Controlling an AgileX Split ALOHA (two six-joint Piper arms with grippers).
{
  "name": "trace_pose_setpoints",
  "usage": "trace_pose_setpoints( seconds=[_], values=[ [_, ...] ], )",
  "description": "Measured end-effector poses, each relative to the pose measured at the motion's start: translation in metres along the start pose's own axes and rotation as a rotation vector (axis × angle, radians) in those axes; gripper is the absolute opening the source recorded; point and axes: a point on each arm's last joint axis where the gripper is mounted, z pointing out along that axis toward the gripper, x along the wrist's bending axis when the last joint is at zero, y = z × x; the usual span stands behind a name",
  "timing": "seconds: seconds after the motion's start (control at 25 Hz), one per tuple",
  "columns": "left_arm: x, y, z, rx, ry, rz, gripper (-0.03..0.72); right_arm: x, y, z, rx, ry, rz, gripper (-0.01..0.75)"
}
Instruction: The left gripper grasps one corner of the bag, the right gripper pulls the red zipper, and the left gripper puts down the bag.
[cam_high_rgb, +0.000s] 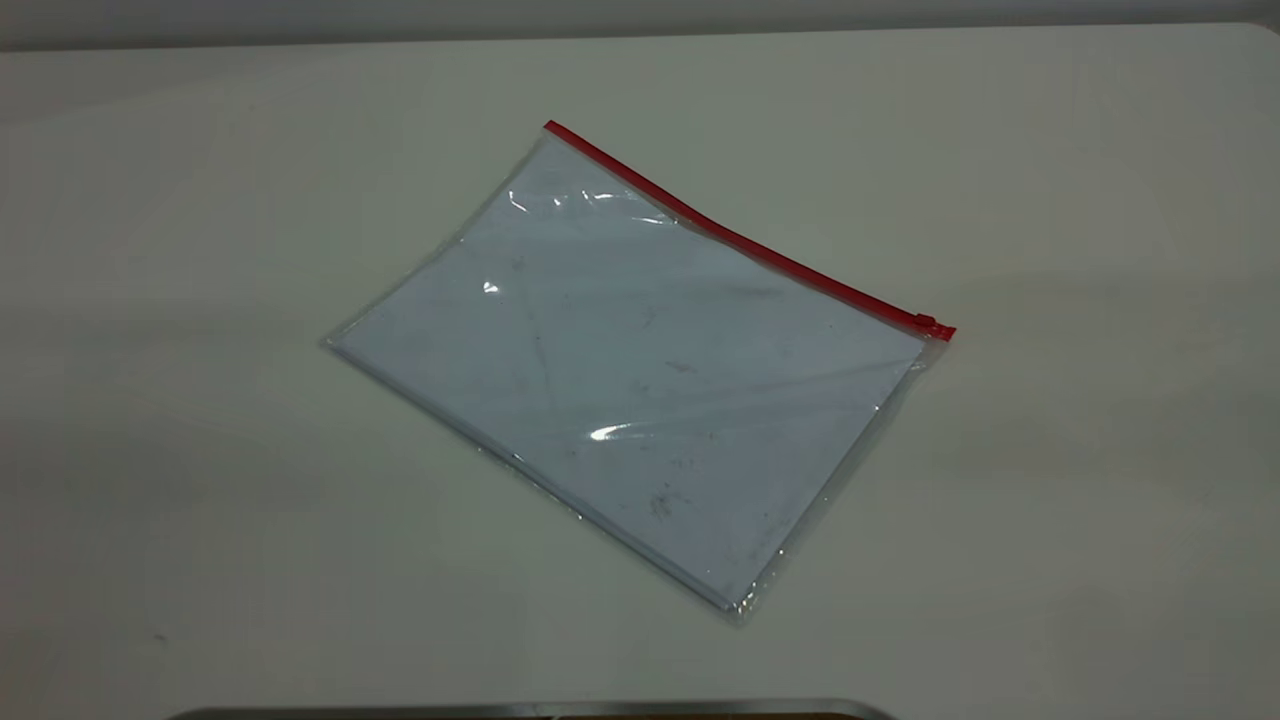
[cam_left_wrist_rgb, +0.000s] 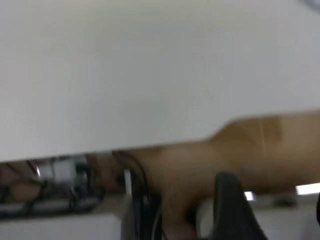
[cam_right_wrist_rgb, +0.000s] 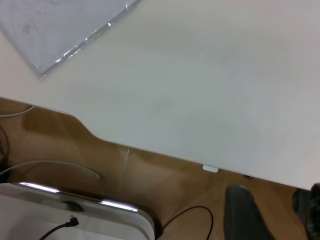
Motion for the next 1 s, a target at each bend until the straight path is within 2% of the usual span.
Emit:
trace_pose_setpoints(
  seconds=[0.2,0.36,0.52,0.68,0.88,1.0],
  values=[
    [-0.005,-0.022,-0.018,-0.199,0.023,-0.001,0.465,0.0,0.0,0.0,0.0,0.002,0.001,0.348],
    [-0.007,-0.038,-0.027,-0.315,0.036,0.012,0.465,0.0,0.0,0.0,0.0,0.002,0.001,0.348],
    [-0.008,-0.042,-0.028,-0.326,0.037,0.011,0.465,0.0,-0.003,-0.005,-0.039,-0.007,0.024,0.348],
    [-0.008,-0.042,-0.028,-0.326,0.033,0.013,0.465,-0.002,-0.016,-0.021,-0.188,-0.072,0.099,0.348],
    [-0.007,-0.043,-0.028,-0.326,-0.017,0.069,0.465,0.005,-0.043,-0.043,-0.422,-0.121,0.109,0.348],
    [-0.007,-0.043,-0.028,-0.326,-0.022,0.074,0.465,0.006,-0.048,-0.045,-0.437,-0.124,0.107,0.348]
  ],
)
